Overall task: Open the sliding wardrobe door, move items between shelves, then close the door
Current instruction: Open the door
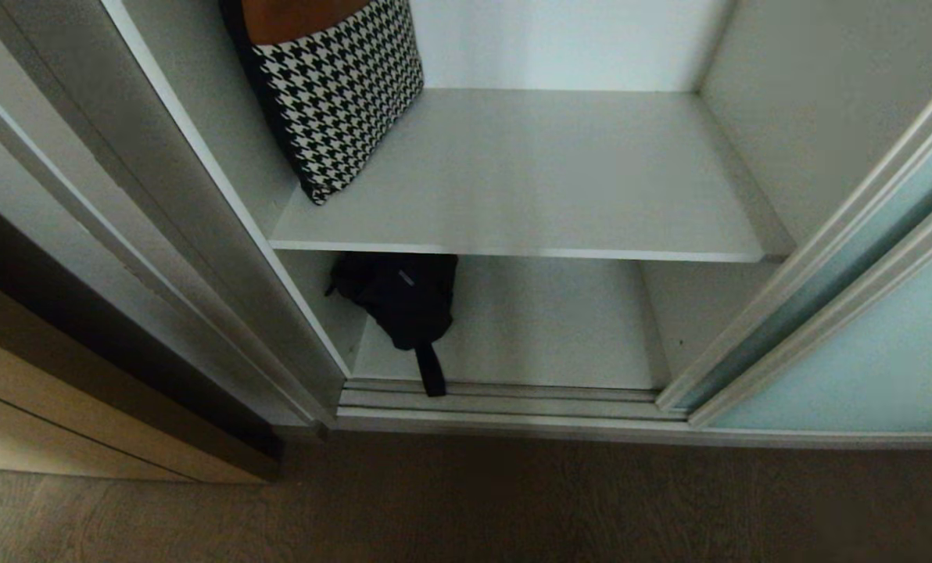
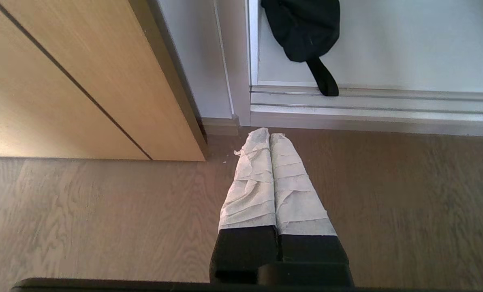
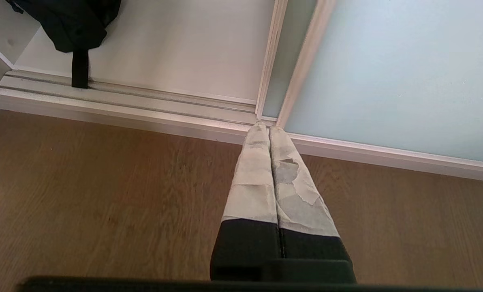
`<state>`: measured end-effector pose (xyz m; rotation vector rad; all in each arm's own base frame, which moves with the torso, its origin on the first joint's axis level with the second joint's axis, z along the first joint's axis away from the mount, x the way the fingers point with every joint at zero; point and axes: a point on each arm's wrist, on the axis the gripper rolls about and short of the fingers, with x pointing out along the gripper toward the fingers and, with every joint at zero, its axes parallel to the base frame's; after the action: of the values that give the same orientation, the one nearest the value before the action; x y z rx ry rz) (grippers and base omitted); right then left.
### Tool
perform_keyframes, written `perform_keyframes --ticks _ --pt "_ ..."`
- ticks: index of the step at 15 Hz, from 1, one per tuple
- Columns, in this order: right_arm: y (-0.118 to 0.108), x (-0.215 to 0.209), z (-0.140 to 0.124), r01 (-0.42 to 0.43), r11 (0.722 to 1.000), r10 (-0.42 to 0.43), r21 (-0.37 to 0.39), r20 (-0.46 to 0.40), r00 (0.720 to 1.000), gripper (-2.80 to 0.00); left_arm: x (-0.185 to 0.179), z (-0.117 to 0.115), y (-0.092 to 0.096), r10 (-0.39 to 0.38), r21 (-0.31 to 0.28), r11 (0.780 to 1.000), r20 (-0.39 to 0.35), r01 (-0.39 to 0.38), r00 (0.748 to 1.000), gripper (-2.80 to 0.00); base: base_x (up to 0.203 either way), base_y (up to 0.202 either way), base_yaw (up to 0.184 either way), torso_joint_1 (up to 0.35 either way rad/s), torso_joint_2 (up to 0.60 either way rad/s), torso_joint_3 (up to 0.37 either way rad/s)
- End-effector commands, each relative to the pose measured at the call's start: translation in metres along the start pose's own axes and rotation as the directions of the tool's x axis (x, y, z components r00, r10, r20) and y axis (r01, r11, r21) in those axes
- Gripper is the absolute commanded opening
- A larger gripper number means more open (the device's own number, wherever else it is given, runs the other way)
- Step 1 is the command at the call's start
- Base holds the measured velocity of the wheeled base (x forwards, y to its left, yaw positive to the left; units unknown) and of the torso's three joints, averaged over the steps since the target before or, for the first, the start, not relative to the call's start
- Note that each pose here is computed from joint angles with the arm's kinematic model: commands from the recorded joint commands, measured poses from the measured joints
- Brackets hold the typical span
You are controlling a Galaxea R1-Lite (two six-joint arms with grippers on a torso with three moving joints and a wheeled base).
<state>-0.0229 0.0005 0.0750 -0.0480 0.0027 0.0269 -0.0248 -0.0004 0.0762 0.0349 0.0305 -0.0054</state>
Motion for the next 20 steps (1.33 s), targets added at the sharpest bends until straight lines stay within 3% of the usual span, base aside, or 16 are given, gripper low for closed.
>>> perform_keyframes --ticks 1,20 --pt "0.0 0.0001 -0.0004 -0.001 1.0 0.001 -0.001 -0.001 1.0 -2.8 0.0006 0.0 0.0001 0.005 -0.02 1.0 0.005 -0.005 1.0 -2.8 0.0 0.0 0.0 0.0 0.0 0.0" --pt "0.0 0.0001 -0.0004 -0.001 1.0 0.001 -0.001 -0.001 1.0 -2.8 0.0016 0.0009 0.0003 0.012 -0.031 0.999 0.033 -0.011 0.999 -2.8 0.0 0.0 0.0 0.0 0.0 0.0"
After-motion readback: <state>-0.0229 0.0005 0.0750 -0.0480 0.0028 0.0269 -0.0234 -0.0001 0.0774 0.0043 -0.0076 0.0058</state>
